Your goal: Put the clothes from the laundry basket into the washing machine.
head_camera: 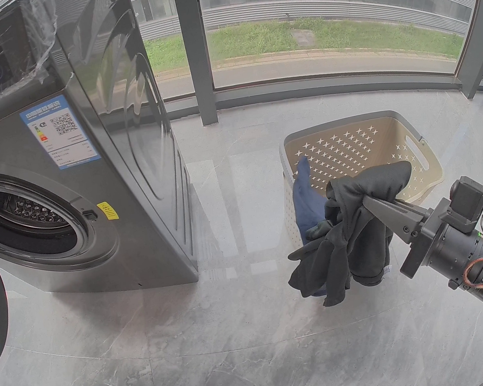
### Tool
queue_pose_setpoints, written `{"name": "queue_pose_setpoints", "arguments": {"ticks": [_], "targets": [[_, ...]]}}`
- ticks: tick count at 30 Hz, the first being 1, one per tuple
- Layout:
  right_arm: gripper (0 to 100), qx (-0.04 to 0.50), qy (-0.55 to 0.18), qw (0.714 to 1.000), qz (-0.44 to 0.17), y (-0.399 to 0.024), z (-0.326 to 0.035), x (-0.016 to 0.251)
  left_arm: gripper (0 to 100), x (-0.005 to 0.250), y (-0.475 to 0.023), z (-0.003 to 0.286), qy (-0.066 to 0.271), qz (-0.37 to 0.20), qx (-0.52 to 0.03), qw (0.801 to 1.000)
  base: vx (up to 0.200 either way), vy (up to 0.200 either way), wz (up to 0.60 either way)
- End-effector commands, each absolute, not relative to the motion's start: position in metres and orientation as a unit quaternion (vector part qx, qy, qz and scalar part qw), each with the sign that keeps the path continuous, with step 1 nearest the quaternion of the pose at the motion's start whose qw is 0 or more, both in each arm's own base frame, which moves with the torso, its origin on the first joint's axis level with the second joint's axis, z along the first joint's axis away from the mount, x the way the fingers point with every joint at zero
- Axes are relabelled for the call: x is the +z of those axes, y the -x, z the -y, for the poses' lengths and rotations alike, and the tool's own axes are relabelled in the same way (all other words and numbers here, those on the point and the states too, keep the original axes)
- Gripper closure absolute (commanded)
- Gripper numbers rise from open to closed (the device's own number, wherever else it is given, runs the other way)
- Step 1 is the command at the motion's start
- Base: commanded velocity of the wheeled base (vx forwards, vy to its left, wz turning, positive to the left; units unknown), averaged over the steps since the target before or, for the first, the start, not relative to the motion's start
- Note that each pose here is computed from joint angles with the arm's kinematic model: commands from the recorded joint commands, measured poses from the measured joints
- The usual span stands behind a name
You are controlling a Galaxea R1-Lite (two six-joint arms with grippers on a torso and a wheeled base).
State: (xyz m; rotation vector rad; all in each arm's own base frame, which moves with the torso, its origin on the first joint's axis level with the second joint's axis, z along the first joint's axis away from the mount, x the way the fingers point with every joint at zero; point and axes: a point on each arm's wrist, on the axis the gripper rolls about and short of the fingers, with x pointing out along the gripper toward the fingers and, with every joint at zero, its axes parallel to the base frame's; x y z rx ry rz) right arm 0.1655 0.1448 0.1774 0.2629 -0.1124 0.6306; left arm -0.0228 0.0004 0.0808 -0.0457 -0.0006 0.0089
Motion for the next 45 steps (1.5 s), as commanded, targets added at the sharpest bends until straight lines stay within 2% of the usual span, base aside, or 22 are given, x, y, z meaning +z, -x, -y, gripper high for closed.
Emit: {"name": "queue_pose_setpoints", "arguments": {"ticks": [1, 12, 14, 20, 38, 45], "targets": [[100, 0.309, -0.13, 0.941, 0.056, -0.1655, -0.1447, 0.1777, 100, 0.0757, 0.0227, -0.0004, 0.023, 0.0, 0.005, 1.0, 0.0, 0.2, 0.0], [100, 0.292, -0.135, 0.944, 0.067, -0.1706, -0.144, 0.183, 100, 0.0757, 0.0227, -0.0004, 0.023, 0.0, 0.005, 1.0, 0.0, 0.2, 0.0], [100, 0.262, -0.137, 0.953, 0.07, -0.1726, -0.1436, 0.1845, 100, 0.0757, 0.0227, -0.0004, 0.023, 0.0, 0.005, 1.0, 0.0, 0.2, 0.0], [100, 0.246, -0.138, 0.957, 0.068, -0.1742, -0.1444, 0.1845, 100, 0.0757, 0.0227, -0.0004, 0.022, 0.0, 0.005, 1.0, 0.0, 0.0, 0.0], [100, 0.248, -0.139, 0.956, 0.071, -0.1749, -0.1447, 0.1855, 100, 0.0757, 0.0227, -0.0004, 0.022, 0.0, 0.005, 1.0, -0.2, 0.0, 0.0], [100, 0.248, -0.139, 0.956, 0.071, -0.1746, -0.1444, 0.1855, 100, 0.0757, 0.0227, -0.0004, 0.021, 0.0, 0.005, 1.0, 0.0, 0.029, 0.0]]}}
